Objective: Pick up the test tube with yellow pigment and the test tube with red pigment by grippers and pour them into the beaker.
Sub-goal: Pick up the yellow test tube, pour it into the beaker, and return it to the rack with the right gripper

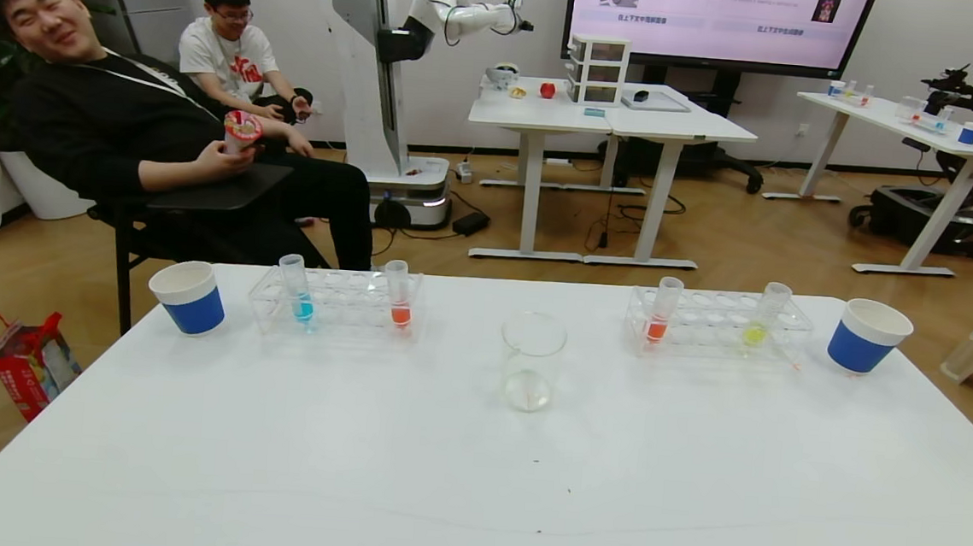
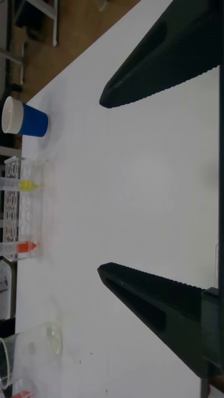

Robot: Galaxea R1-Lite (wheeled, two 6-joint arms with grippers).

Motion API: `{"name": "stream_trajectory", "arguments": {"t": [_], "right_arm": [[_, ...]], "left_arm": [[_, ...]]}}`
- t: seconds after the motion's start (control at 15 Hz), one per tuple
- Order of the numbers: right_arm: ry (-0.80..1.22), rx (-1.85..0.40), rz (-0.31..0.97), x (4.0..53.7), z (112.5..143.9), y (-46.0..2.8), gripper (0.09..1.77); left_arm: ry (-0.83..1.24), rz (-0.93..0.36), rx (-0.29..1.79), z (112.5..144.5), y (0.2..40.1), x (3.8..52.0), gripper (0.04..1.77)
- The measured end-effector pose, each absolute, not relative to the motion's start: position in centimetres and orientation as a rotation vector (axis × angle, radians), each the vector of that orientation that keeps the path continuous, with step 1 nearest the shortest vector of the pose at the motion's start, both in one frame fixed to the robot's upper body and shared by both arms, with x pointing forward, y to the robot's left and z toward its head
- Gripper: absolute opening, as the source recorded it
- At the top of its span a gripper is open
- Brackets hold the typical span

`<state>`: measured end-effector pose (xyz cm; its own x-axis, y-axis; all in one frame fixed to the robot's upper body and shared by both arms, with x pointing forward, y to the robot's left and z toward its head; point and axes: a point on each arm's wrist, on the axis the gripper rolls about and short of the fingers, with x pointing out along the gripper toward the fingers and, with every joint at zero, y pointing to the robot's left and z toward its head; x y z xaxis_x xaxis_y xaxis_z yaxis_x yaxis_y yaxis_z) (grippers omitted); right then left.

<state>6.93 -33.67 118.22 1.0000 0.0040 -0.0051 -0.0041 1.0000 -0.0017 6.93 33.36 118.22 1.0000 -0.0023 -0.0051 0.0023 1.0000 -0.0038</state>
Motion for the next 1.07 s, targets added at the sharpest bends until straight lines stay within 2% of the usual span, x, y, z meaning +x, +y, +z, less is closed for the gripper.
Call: {"name": "stream_trajectory", "arguments": {"t": [0.8, 1.07], "right_arm": [[-0.019, -0.004, 0.002, 6.9, 118.5, -33.7, 1.74], [-0.082, -0.003, 0.003, 6.3, 121.3, -33.7, 1.74]], "left_arm": [[0.005, -0.002, -0.004, 118.2, 33.4, 6.9, 1.75], [0.005, -0.002, -0.004, 118.2, 33.4, 6.9, 1.75]]}}
